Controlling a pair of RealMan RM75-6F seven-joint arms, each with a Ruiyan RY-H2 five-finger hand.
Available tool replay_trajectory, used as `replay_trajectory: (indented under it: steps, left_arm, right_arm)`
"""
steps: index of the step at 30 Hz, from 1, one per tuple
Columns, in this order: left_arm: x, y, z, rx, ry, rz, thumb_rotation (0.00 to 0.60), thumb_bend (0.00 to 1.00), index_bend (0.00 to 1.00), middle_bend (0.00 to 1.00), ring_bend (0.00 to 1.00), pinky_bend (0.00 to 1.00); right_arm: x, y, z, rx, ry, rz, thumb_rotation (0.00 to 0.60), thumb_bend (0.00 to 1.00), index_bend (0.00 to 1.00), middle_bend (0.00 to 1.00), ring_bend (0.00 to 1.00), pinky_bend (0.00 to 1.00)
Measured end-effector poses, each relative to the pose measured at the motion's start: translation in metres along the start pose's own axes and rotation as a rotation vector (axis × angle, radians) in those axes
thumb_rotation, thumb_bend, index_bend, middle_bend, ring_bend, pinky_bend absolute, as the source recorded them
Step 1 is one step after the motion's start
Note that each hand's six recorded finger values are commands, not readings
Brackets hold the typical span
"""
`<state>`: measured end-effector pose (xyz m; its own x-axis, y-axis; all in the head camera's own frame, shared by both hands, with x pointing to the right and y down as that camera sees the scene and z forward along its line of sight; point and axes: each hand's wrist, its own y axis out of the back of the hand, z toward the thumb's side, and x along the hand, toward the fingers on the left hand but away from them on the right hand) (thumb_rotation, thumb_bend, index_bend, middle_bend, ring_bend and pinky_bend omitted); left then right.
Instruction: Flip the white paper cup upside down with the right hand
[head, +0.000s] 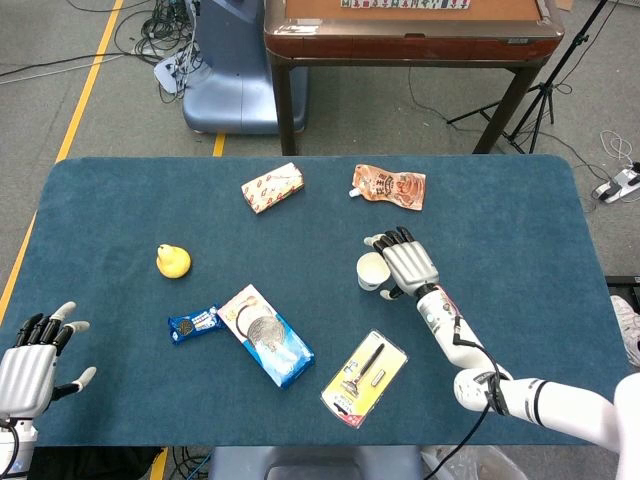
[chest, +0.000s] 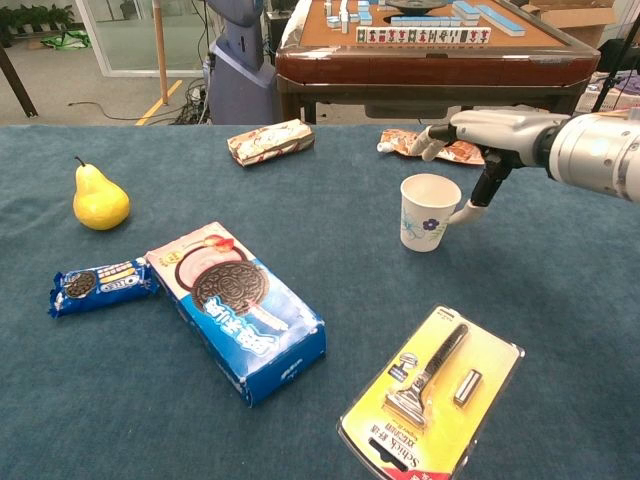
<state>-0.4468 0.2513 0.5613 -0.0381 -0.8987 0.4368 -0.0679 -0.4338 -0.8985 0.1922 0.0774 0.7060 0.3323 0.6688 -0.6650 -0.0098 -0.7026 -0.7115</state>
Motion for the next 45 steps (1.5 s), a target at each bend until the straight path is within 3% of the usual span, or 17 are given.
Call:
replay_trajectory:
  steps: [10, 25, 31, 37, 41, 45]
  left_arm:
    - [0.0, -0.001, -0.002, 0.002, 0.005, -0.003, 0.6, 0.15, 0.32, 0.13, 0.16, 0.08]
    - [0.0, -0.001, -0.005, 0.004, 0.009, -0.005, 0.6, 0.15, 0.32, 0.13, 0.16, 0.08]
    - [0.0, -0.002, -0.004, -0.001, 0.006, -0.006, 0.6, 0.15, 0.32, 0.13, 0.16, 0.08]
    - [-0.001, -0.002, -0.005, -0.004, 0.008, -0.005, 0.6, 0.15, 0.32, 0.13, 0.16, 0.08]
    - [-0.002, -0.003, -0.006, -0.01, 0.013, -0.007, 0.6, 0.15, 0.32, 0.13, 0.16, 0.08]
    - [-0.003, -0.003, -0.008, -0.009, 0.017, -0.008, 0.6, 0.15, 0.32, 0.13, 0.16, 0.08]
  right_arm:
    - [-0.019, -0.01, 0.008, -0.01, -0.005, 0.031, 0.6, 0.27, 0.23, 0.16, 0.08, 0.05]
    - [-0.018, -0.006, 0.003, 0.022, -0.013, 0.035, 0.6, 0.35, 0.35, 0.2, 0.08, 0.05]
    - [-0.013, 0.006, 0.006, 0.179, 0.01, 0.018, 0.6, 0.36, 0.38, 0.22, 0.08, 0.05]
    - [-0.011, 0.013, 0.013, 0.473, 0.033, 0.02, 0.6, 0.37, 0.38, 0.22, 0.07, 0.01]
    - [-0.012, 0.009, 0.016, 0.684, 0.028, 0.054, 0.6, 0.38, 0.38, 0.21, 0.06, 0.0]
    - [-0.014, -0.005, 0.017, 0.782, 0.013, 0.108, 0.6, 0.38, 0.32, 0.16, 0.03, 0.0]
